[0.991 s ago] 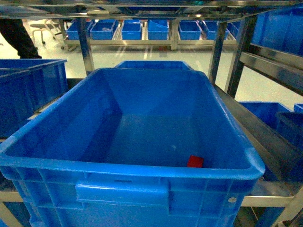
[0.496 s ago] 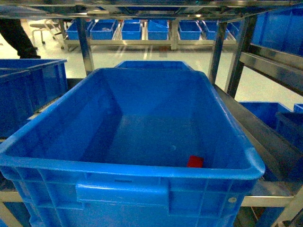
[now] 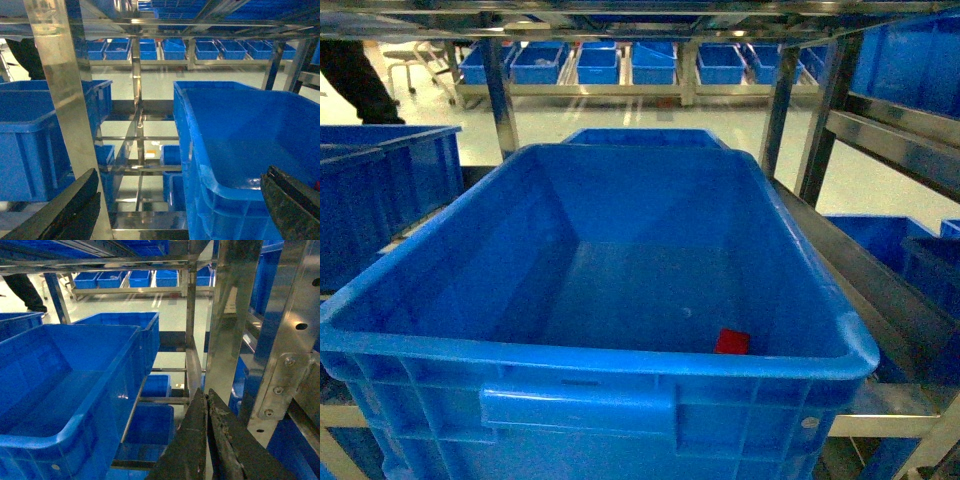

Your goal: Pick red block from blue box to shelf

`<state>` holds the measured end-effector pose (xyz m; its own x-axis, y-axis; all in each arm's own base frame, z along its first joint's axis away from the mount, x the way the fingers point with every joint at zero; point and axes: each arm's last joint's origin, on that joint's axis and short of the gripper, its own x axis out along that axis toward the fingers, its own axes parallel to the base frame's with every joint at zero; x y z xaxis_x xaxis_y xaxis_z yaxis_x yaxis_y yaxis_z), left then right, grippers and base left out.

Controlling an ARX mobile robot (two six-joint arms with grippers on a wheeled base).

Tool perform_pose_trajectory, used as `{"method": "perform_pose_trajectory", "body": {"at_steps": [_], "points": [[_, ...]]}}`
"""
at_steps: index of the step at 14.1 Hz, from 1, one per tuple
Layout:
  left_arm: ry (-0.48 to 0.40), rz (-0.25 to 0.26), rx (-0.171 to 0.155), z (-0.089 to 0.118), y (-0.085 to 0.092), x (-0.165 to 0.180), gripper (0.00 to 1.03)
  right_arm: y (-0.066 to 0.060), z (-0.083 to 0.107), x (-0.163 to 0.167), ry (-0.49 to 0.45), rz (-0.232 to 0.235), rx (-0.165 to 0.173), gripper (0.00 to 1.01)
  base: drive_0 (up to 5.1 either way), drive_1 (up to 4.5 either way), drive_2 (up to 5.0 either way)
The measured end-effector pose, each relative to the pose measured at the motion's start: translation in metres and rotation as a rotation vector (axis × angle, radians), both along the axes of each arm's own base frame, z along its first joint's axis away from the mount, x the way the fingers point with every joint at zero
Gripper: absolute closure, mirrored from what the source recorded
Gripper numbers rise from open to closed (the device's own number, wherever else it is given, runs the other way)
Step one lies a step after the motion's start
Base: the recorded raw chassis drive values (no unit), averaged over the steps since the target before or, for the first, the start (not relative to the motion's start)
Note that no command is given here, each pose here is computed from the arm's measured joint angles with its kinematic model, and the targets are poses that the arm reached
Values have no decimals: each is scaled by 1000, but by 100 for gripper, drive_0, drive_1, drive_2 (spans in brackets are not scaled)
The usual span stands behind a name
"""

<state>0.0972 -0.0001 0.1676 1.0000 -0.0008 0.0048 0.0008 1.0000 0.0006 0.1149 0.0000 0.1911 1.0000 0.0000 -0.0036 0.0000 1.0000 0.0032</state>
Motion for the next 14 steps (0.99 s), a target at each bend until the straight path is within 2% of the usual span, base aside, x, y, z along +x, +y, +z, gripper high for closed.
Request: {"method": "perform_pose_trajectory", "body": {"at_steps": [5, 7, 8, 9, 13, 14], "points": [[0, 0, 0, 0, 0, 0, 5, 0, -12, -6, -2, 0, 0, 99, 0, 0, 0], [0, 0, 0, 0, 0, 0, 5, 0, -20, -15, 31, 0, 0, 99, 0, 0, 0], [0, 0, 0, 0, 0, 0, 5, 0, -21, -18, -16, 0, 0, 99, 0, 0, 0], [0, 0, 0, 0, 0, 0, 5, 0, -23, -18, -12, -2, -1, 98, 0, 0, 0], [0, 0, 0, 0, 0, 0, 5, 0, -24, -18, -9, 0, -1, 49, 0, 0, 0], [0, 0, 0, 0, 0, 0, 5, 0, -24, -18, -9, 0, -1, 35, 0, 0, 0]]}}
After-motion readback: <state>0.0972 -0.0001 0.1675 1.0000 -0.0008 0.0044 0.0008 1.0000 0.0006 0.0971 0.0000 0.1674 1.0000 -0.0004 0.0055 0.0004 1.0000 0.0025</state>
